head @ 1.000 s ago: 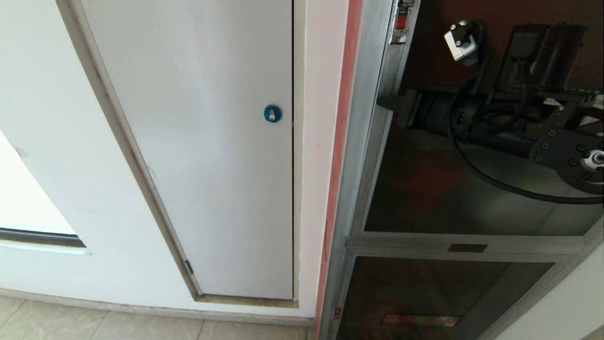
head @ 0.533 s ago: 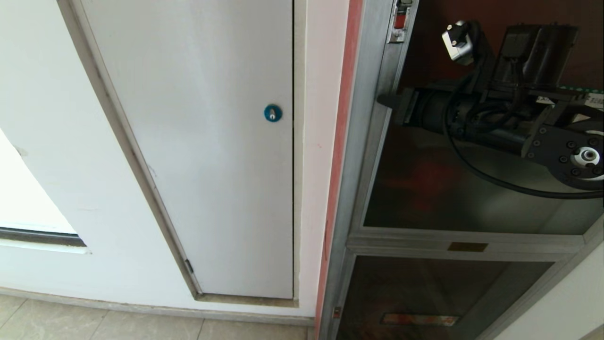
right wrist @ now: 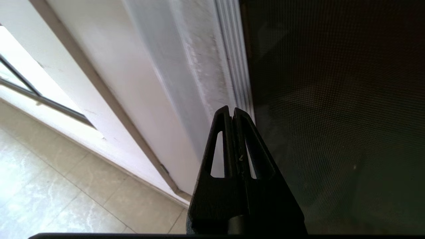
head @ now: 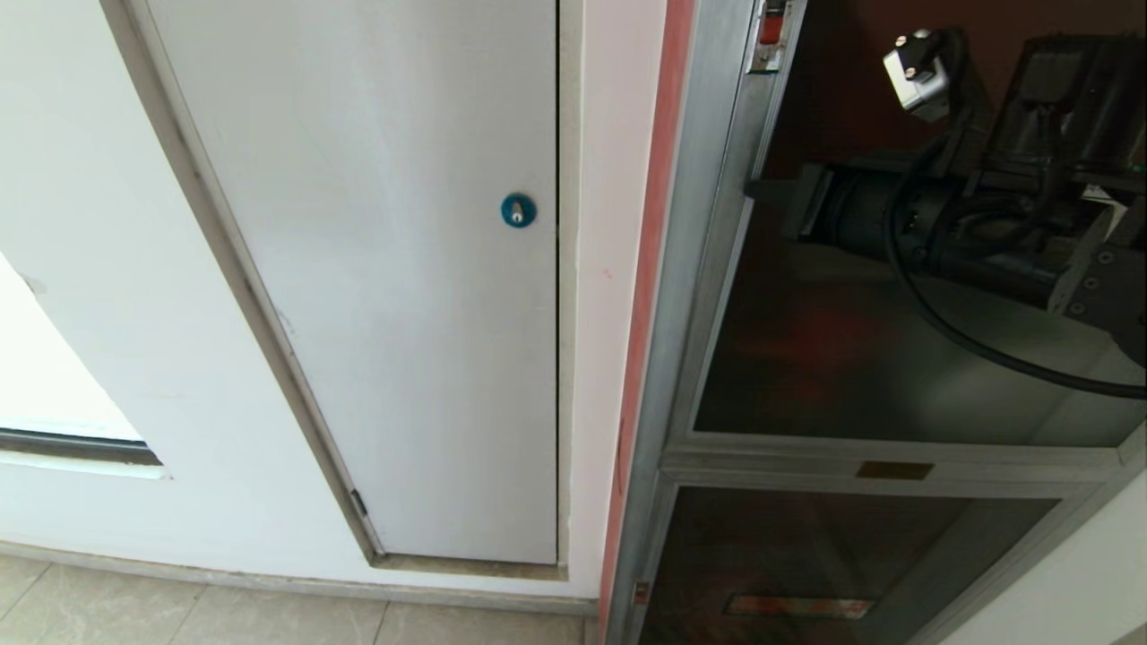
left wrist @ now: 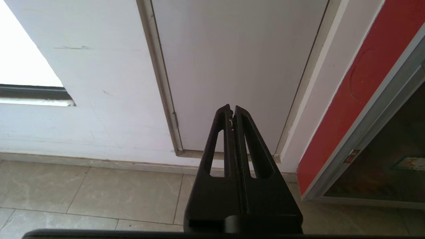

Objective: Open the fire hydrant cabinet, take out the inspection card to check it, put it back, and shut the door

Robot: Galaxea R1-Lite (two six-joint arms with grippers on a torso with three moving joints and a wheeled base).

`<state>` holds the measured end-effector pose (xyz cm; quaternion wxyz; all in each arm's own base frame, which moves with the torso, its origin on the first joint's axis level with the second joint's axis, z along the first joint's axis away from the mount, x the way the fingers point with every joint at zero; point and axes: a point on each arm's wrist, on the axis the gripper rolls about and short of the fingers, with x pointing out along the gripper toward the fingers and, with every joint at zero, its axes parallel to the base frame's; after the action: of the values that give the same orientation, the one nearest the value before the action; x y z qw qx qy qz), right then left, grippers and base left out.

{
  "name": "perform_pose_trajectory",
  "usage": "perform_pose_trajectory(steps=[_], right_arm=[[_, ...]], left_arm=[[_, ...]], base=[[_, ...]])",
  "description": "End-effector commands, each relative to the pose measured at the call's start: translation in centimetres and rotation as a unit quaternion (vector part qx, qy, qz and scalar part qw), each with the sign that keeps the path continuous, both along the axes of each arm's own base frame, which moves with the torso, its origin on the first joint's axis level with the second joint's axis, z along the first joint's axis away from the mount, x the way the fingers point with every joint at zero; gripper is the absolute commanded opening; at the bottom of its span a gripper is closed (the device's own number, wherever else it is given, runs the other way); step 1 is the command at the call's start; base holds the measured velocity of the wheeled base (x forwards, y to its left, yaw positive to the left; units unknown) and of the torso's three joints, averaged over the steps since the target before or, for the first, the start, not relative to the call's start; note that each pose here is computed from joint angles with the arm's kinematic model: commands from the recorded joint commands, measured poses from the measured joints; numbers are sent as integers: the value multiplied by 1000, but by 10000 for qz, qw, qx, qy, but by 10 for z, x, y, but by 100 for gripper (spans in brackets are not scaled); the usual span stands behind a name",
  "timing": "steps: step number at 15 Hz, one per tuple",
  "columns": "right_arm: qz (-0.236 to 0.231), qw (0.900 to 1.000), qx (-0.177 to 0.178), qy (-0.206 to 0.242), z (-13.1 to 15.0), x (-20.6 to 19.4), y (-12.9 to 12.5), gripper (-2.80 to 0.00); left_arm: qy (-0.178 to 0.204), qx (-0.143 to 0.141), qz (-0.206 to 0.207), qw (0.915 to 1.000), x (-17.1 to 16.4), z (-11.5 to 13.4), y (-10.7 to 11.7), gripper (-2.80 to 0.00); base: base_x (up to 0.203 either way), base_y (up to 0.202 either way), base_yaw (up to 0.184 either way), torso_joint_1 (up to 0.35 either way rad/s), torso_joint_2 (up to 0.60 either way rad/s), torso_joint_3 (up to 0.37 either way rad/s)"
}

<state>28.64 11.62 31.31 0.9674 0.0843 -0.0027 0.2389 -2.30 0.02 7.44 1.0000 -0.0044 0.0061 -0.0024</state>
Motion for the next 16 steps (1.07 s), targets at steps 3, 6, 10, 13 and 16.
perform_pose_trajectory(steps=[3,6,10,13,16], right_arm=[[323,9989,113,-333,21,-43,-1,-280],[328,9981,197,-477,30,-67,-2,-280],[9,9993,184,-335,38,-92,-3,-280],[-361,9988,125,-291,42,-105,4,-280],[-485,9978,27,-442,48,-109,7,-280]], left_arm=[[6,-1,1,10000,0,0,0,-280],[8,-1,1,10000,0,0,0,-280],[8,-1,1,10000,0,0,0,-280],[6,-1,1,10000,0,0,0,-280],[2,-1,1,10000,0,0,0,-280]], base=[[0,0,0,0,0,0],[0,0,0,-1,1,14],[0,0,0,0,0,0],[0,0,0,0,0,0],[0,0,0,0,0,0]])
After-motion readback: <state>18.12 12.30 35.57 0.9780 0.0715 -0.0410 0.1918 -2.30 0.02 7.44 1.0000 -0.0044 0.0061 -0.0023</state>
